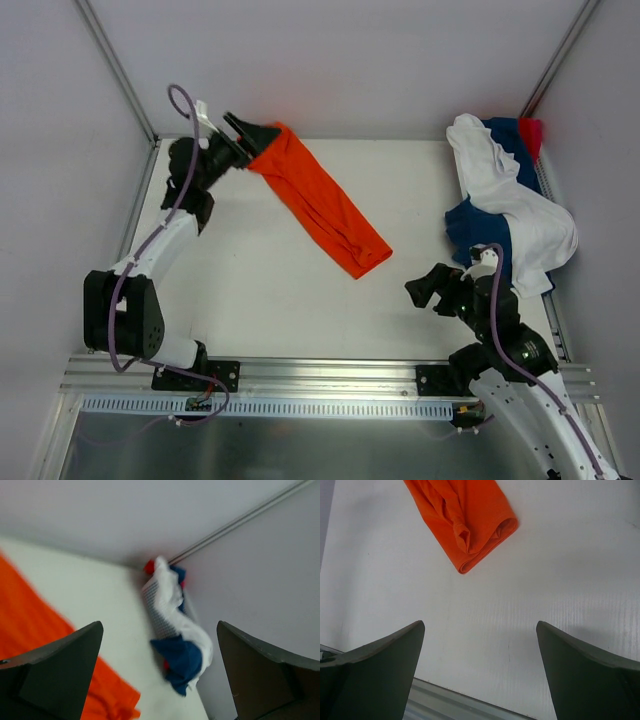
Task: Fold and stack the t-shirts
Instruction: Rotate the tshirt 90 degrees
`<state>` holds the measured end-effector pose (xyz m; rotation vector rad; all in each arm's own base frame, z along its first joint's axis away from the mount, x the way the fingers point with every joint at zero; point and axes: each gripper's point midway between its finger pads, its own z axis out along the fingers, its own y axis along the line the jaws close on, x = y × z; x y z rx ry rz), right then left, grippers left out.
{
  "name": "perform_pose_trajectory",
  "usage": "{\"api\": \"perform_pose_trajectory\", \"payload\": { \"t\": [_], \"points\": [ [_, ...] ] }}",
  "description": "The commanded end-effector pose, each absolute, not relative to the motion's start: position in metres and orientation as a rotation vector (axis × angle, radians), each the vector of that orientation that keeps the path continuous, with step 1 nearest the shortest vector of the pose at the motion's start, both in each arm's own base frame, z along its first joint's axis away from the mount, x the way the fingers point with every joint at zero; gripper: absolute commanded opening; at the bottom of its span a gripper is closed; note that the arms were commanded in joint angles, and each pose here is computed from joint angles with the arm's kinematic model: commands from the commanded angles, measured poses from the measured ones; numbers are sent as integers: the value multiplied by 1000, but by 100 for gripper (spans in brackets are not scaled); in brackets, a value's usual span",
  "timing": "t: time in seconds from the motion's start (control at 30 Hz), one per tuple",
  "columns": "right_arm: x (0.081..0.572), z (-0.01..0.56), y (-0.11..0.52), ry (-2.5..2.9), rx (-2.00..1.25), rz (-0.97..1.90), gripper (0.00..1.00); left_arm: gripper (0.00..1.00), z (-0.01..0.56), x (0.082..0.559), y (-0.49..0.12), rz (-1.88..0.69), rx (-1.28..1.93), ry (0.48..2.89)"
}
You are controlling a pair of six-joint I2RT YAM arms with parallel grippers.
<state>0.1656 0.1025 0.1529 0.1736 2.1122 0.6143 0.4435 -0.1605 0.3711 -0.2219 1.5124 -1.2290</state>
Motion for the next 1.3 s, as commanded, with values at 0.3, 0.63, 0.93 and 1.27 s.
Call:
{"api": "perform_pose_trajectory", "payload": {
  "t": [0.3,0.63,0.93,1.27],
  "points": [
    [148,197,89,2019,207,639,100,99,111,359,-233,-941,-582,2096],
    [139,197,78,2025,232,607,99,99,74,338,-323,-941,-502,2219],
    [129,203,66,2023,241,563,99,99,35,331,-392,-952,-531,2307],
    [132,195,65,2035,255,547,100,95,33,326,-389,-939,-533,2315]
  ]
}}
